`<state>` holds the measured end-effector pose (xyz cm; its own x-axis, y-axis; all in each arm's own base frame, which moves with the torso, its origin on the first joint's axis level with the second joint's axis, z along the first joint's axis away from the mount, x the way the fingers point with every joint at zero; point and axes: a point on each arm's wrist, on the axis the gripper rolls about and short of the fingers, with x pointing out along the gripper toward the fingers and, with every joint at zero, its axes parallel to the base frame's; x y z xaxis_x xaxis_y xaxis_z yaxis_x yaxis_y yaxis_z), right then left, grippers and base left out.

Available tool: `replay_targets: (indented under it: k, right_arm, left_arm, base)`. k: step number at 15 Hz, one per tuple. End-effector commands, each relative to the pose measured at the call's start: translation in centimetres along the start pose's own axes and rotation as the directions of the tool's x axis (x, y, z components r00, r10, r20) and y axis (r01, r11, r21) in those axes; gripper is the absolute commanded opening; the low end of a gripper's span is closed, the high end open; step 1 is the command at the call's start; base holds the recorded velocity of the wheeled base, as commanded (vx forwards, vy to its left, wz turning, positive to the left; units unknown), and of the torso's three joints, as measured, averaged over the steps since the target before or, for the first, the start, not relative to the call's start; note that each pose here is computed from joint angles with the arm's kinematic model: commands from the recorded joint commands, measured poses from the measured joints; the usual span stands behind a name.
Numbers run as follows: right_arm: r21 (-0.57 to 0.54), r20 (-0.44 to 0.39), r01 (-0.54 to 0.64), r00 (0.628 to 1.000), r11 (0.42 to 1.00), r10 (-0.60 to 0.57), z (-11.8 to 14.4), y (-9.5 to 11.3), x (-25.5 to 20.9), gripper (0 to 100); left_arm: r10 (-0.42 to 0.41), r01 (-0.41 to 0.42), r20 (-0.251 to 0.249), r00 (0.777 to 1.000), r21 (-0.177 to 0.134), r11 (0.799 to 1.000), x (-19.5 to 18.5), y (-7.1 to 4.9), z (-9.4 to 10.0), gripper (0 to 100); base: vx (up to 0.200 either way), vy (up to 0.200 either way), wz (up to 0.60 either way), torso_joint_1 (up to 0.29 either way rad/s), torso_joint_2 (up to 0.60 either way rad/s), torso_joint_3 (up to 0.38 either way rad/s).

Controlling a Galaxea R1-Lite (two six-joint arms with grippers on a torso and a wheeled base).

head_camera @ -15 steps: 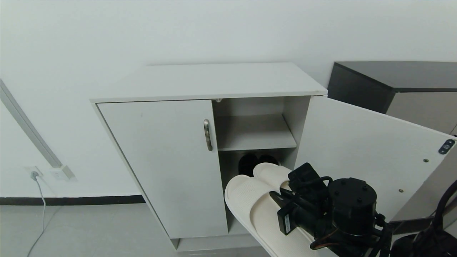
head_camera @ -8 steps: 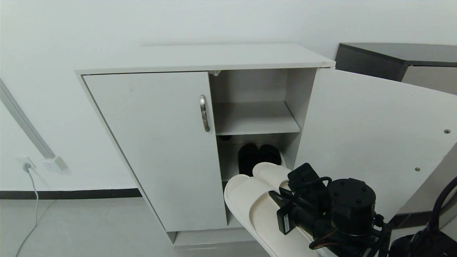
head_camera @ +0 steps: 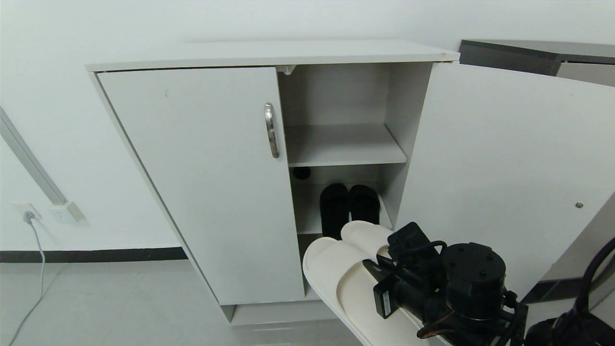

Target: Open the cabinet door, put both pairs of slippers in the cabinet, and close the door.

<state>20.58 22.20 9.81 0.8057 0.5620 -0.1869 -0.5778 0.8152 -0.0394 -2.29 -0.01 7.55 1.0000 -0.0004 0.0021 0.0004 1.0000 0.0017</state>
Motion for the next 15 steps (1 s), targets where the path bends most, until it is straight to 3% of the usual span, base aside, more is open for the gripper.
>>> replay_targets:
  k: [1, 3, 5, 9, 11, 15]
  right_arm:
    - [-0.005, 0.003, 0.000, 1.000, 1.000, 0.000, 0.0, 0.0, 0.0, 0]
    - [-0.041, 0.007, 0.052, 0.999, 0.998, -0.052, -0.4, 0.2, 1.0, 0]
    - [-0.012, 0.020, 0.236, 0.972, 0.972, -0.236, 1.1, 1.4, 3.4, 0]
    - [0.096, -0.016, 0.316, 0.949, 0.944, -0.316, 6.8, 3.7, 2.9, 0]
    - [0.137, -0.015, 0.429, 0.902, 0.893, -0.432, 9.9, 4.1, 2.9, 0]
    - [0.166, 0.014, 0.451, 0.888, 0.877, -0.459, 11.4, 4.2, 3.1, 0]
  left_arm:
    - [0.000, 0.000, -0.001, 1.000, 0.000, 1.000, 0.0, 0.0, 0.0, 0]
    - [0.000, 0.000, -0.001, 1.000, 0.000, 1.000, 0.0, 0.0, 0.0, 0]
    - [0.002, -0.002, -0.001, 1.000, 0.000, 1.000, 0.0, 0.0, 0.0, 0]
    - [0.002, -0.002, -0.001, 1.000, 0.001, 1.000, 0.0, 0.0, 0.0, 0]
    - [0.002, -0.002, -0.001, 1.000, 0.001, 1.000, 0.0, 0.0, 0.0, 0]
    - [0.002, -0.002, -0.001, 1.000, 0.001, 1.000, 0.0, 0.0, 0.0, 0]
  base:
    - [0.000, 0.000, 0.00, 0.000, 0.00, 0.000]
    - [0.000, 0.000, 0.00, 0.000, 0.00, 0.000]
    - [0.000, 0.000, 0.00, 0.000, 0.00, 0.000]
    - [0.000, 0.000, 0.00, 0.000, 0.00, 0.000]
    - [0.000, 0.000, 0.00, 0.000, 0.00, 0.000]
    - [0.000, 0.000, 0.00, 0.000, 0.00, 0.000]
